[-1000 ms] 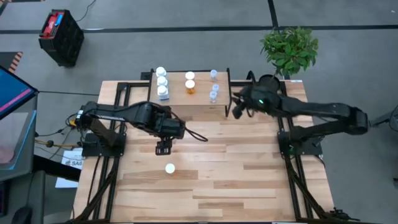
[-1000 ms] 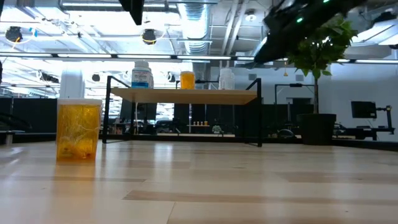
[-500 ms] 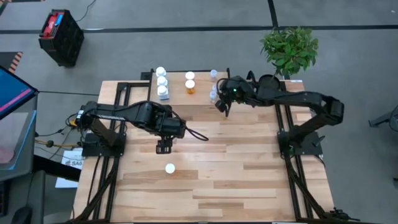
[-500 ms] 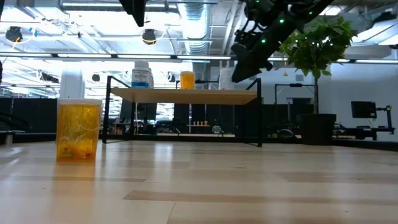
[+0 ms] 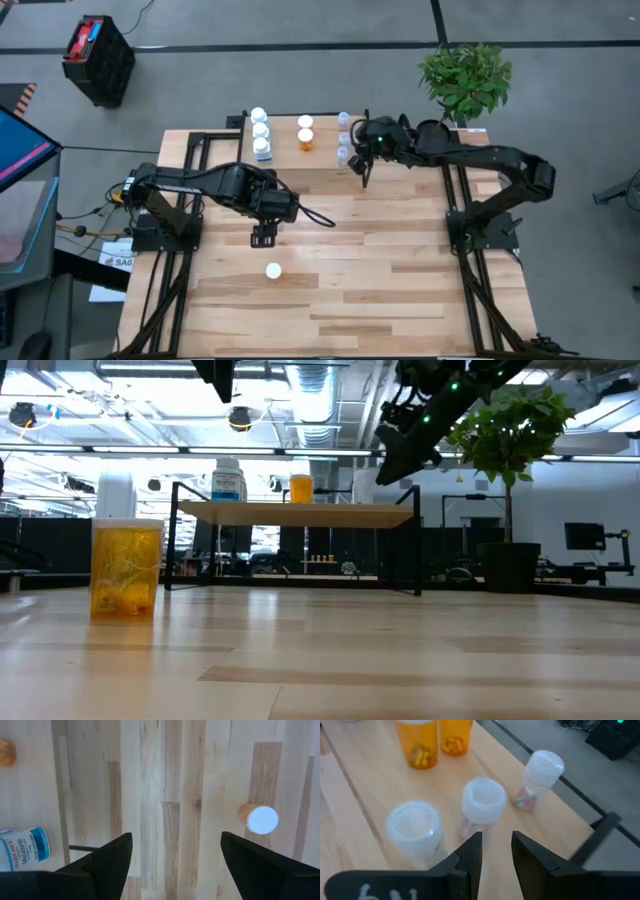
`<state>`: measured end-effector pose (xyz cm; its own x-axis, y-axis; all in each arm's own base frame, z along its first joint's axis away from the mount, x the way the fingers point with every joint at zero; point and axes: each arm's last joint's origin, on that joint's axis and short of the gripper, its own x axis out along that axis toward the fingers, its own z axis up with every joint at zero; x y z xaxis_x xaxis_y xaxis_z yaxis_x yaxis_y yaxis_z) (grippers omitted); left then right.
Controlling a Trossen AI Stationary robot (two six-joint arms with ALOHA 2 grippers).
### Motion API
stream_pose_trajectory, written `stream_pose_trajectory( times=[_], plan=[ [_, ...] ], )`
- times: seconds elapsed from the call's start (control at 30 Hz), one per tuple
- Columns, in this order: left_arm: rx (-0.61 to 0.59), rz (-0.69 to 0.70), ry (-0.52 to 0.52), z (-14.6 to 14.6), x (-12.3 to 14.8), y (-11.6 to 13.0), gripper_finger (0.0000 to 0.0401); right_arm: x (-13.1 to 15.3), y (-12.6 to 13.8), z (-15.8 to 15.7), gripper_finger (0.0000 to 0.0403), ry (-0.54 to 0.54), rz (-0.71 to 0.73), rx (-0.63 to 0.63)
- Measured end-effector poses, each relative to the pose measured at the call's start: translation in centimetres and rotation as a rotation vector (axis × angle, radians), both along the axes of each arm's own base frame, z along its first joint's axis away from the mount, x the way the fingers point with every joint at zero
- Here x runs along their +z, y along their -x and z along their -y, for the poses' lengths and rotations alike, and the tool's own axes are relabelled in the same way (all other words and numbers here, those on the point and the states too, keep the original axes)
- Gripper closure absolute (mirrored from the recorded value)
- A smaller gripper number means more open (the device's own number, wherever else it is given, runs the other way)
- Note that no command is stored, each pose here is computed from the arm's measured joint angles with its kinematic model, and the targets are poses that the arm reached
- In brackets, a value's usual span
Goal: Pick and place medicine bottles onto shelf by color
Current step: Put the orange pill bottle on the shelf aligned with the other orange pill bottles
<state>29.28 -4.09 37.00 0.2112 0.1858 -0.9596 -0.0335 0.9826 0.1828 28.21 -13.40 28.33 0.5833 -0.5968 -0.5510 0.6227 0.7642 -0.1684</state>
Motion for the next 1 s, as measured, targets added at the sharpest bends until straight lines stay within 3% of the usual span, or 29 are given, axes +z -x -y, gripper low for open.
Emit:
stream_pose_trajectory(
  times=[0.13,0.33,0.63,0.83,1.0],
  plan=[
    [-0.002,0.011,0.001,0.0,0.0,-0.1,0.0111,1.5,1.2,-1.5,0.0276,-0.010,0.012,0.020],
    [0.030,0.021,0.042,0.4,0.0,-0.1,0.0111,3.0,3.5,-5.3,0.0276,-0.111,-0.003,0.057],
    [0.051,0.027,0.124,4.6,-0.2,0.8,0.0111,2.9,5.0,-10.6,0.0276,-0.229,-0.102,0.191],
    [0.037,-0.011,0.066,7.2,-4.4,1.0,0.0111,2.2,5.3,-13.5,0.0276,-0.252,-0.207,0.315],
    [0.015,-0.015,0.116,7.9,-9.0,0.4,0.0111,1.9,6.9,-15.1,0.0276,-0.344,-0.305,0.358]
  ],
)
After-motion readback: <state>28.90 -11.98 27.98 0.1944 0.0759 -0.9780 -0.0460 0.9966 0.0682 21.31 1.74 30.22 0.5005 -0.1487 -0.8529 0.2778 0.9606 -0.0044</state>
